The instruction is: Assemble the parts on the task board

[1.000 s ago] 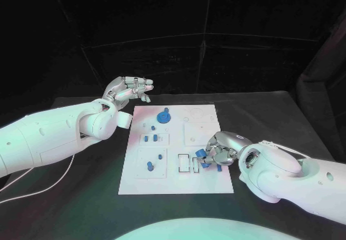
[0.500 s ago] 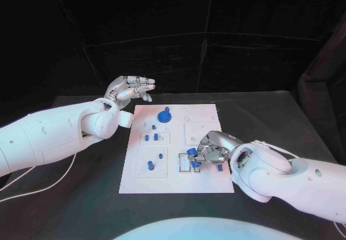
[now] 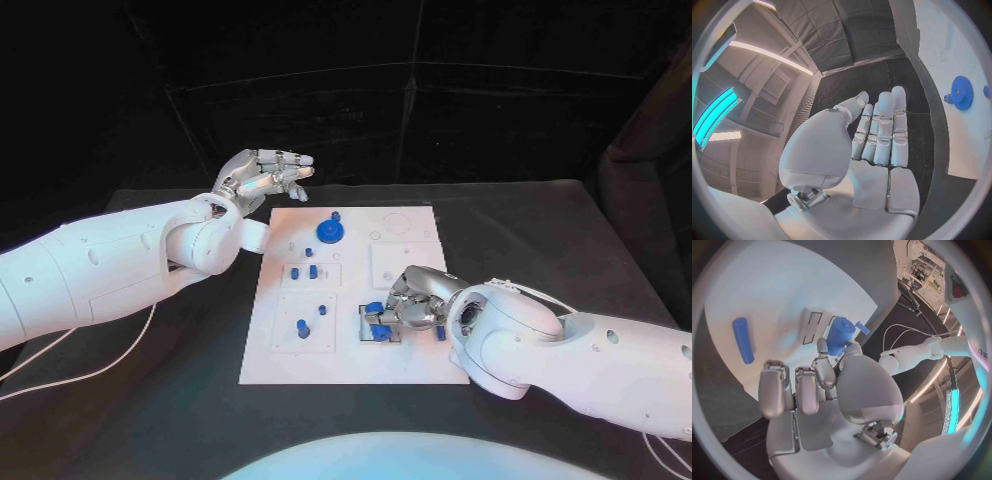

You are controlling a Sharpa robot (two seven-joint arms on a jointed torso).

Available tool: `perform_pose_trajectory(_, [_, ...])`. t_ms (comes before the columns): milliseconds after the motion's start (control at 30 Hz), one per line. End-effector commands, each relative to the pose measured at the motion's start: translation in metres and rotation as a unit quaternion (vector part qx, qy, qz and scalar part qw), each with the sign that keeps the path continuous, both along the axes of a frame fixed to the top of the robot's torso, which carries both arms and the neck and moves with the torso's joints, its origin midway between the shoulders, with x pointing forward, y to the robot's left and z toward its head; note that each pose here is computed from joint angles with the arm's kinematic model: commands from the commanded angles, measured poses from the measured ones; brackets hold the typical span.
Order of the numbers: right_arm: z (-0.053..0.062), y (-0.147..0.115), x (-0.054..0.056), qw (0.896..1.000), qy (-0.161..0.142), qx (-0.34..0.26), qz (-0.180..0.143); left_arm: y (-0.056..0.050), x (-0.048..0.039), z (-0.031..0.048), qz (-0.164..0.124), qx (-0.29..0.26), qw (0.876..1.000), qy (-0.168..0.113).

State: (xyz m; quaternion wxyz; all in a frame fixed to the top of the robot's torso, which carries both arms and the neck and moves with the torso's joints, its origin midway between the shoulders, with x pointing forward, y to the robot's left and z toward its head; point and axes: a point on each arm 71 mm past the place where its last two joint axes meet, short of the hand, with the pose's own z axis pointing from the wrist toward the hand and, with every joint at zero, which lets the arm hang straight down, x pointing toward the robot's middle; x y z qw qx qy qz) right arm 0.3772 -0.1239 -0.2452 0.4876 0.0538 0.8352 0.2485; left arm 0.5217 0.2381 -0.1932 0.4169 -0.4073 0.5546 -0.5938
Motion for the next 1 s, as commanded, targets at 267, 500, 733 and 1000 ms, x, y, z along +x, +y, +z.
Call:
perform_pose_trajectory(267, [-0.0003, 0.0009, 0.0049, 0.999, -0.004, 0.006, -0.035, -0.002, 0.0006, 0.0015, -0.005, -0.005, 1.0, -0.004])
perform_pose_trajectory(500, [-0.0031, 0.0022, 0.0063, 0.999, 0.002, -0.012, -0.029, -0.0024, 0.0008, 0.0013, -0.005, -0.005, 1.0, -0.003])
perform_pose_trajectory(733, [-0.0039, 0.0029, 0.0057, 1.0, 0.004, -0.022, -0.016, -0.0026, 0.0009, 0.0012, -0.006, -0.004, 1.0, -0.003])
perform_pose_trajectory(1000, [0.0027, -0.0045, 0.0036, 1.0, -0.023, 0.004, -0.009, -0.0017, 0.0008, 0.0012, -0.005, -0.004, 1.0, -0.003])
